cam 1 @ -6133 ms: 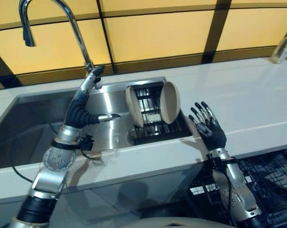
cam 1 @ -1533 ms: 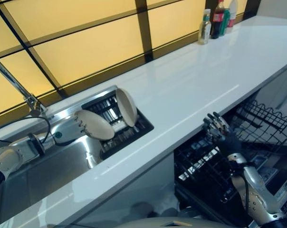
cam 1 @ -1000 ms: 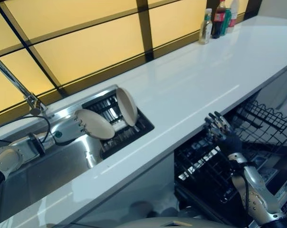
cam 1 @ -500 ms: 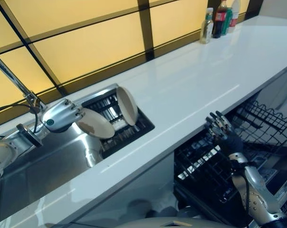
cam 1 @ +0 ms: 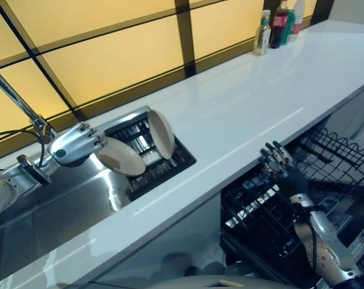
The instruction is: Pick up plates and place into dishwasher.
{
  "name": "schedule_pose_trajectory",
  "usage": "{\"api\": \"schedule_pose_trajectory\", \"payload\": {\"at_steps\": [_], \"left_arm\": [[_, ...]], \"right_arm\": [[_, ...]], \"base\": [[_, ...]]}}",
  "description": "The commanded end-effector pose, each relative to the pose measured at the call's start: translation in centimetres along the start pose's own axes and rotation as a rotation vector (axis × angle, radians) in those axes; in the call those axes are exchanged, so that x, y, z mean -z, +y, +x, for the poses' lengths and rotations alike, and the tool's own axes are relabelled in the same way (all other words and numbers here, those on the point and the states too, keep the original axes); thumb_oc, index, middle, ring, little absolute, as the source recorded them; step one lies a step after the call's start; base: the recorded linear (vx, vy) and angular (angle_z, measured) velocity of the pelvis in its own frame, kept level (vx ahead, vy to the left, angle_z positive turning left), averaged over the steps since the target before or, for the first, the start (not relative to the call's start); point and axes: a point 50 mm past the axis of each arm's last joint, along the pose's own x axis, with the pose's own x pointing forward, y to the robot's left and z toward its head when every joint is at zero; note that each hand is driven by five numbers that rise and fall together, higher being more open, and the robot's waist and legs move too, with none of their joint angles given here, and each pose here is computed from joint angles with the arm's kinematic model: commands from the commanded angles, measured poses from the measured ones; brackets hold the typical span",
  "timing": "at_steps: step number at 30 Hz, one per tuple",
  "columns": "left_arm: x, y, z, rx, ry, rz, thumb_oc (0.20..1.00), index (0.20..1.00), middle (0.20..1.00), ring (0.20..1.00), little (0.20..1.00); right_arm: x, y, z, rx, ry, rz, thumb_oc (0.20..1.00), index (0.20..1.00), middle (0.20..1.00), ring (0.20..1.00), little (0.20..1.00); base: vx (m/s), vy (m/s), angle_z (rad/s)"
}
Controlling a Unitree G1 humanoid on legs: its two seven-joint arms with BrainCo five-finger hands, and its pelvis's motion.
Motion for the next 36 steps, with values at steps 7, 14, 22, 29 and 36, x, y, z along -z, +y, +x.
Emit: {"api": "schedule_pose_trajectory", "payload": {"at_steps": [7, 14, 22, 29, 36], "left_arm": [[3.2, -0.2, -1.1, 0.120, 0.182, -0.012, 1.000, 1.000, 1.000, 1.000, 1.000], [1.3, -1.9, -1.2, 0.304, 0.188, -0.184, 1.000, 1.000, 1.000, 1.000, 1.000], [1.3, -1.9, -1.1, 0.390, 0.209, -0.281, 1.000, 1.000, 1.000, 1.000, 1.000], [1.4, -2.2, -1.2, 0.328, 0.239, -0.237, 1.000, 1.000, 1.000, 1.000, 1.000], [0.8, -2.8, -1.1, 0.284, 0.268, -0.212, 1.000, 1.000, 1.000, 1.000, 1.000]], "right_arm": [[-2.0, 2.0, 0.5, -0.121, -0.109, 0.016, 1.000, 1.000, 1.000, 1.000, 1.000], [-2.2, 2.0, 0.6, -0.120, -0.103, 0.005, 1.000, 1.000, 1.000, 1.000, 1.000], [-2.4, 1.7, 0.4, -0.115, -0.109, -0.007, 1.000, 1.000, 1.000, 1.000, 1.000], [-2.7, 1.0, -0.3, -0.105, -0.112, -0.023, 1.000, 1.000, 1.000, 1.000, 1.000], [-2.8, 0.3, -0.6, -0.103, -0.095, -0.045, 1.000, 1.000, 1.000, 1.000, 1.000]], "base": [[0.00, 0.000, 0.00], [0.01, 0.000, 0.00], [0.00, 0.000, 0.00], [0.00, 0.000, 0.00], [0.04, 0.014, 0.00]]}}
